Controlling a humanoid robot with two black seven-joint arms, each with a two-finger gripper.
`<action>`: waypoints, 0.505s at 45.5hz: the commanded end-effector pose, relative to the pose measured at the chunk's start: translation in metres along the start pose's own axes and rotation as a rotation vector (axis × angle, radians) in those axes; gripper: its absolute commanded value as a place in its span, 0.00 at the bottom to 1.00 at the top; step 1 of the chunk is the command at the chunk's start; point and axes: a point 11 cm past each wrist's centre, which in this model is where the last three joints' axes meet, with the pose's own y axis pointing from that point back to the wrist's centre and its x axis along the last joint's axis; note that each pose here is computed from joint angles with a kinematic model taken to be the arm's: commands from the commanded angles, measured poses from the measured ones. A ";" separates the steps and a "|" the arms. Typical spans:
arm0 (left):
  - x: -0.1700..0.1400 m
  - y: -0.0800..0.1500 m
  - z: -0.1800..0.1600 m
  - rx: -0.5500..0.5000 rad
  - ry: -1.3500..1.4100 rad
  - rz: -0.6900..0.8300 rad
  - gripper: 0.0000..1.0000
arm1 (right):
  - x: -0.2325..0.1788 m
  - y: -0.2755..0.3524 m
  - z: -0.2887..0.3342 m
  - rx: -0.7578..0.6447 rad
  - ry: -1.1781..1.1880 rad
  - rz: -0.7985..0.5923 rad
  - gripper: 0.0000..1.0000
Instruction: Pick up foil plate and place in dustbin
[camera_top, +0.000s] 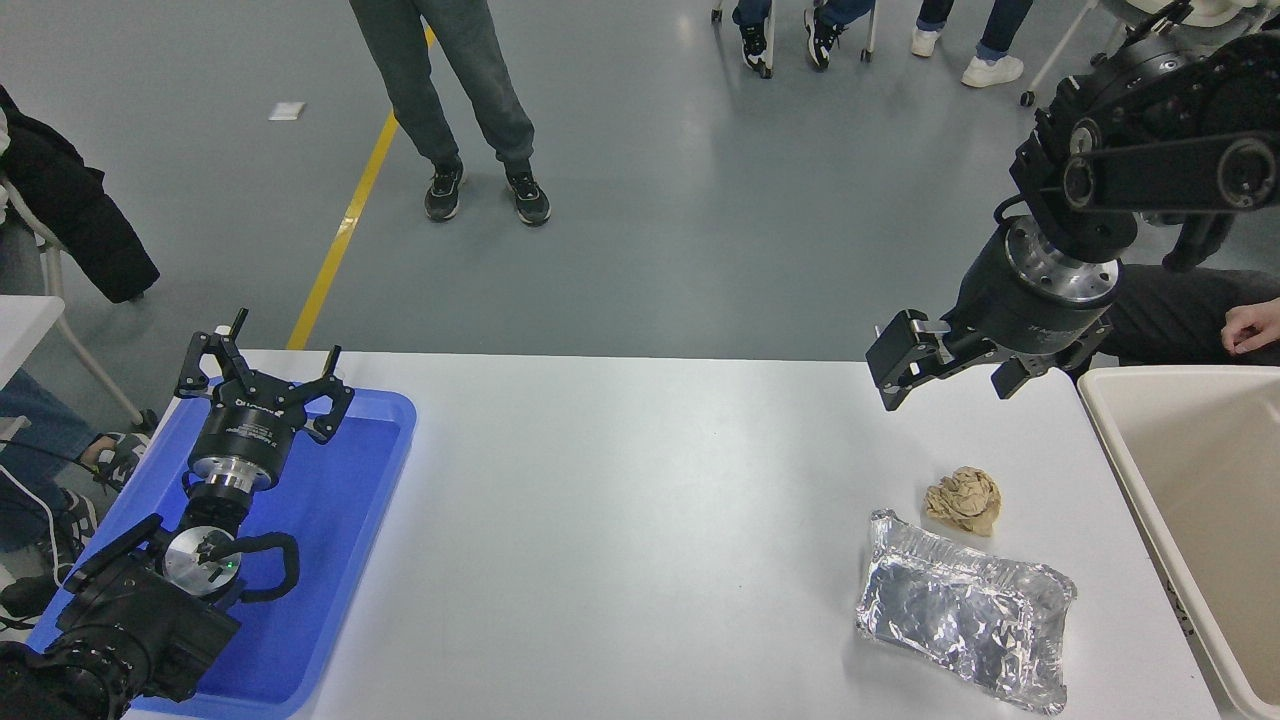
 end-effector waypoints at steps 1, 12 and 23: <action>0.000 0.000 -0.001 0.001 0.001 0.000 1.00 | 0.000 -0.001 0.001 -0.001 0.001 -0.001 1.00; 0.000 0.000 -0.001 -0.001 0.001 0.000 1.00 | -0.001 -0.004 0.000 0.004 0.003 -0.006 1.00; 0.000 0.000 -0.001 0.001 0.001 0.000 1.00 | -0.001 -0.006 -0.001 0.003 0.014 -0.012 1.00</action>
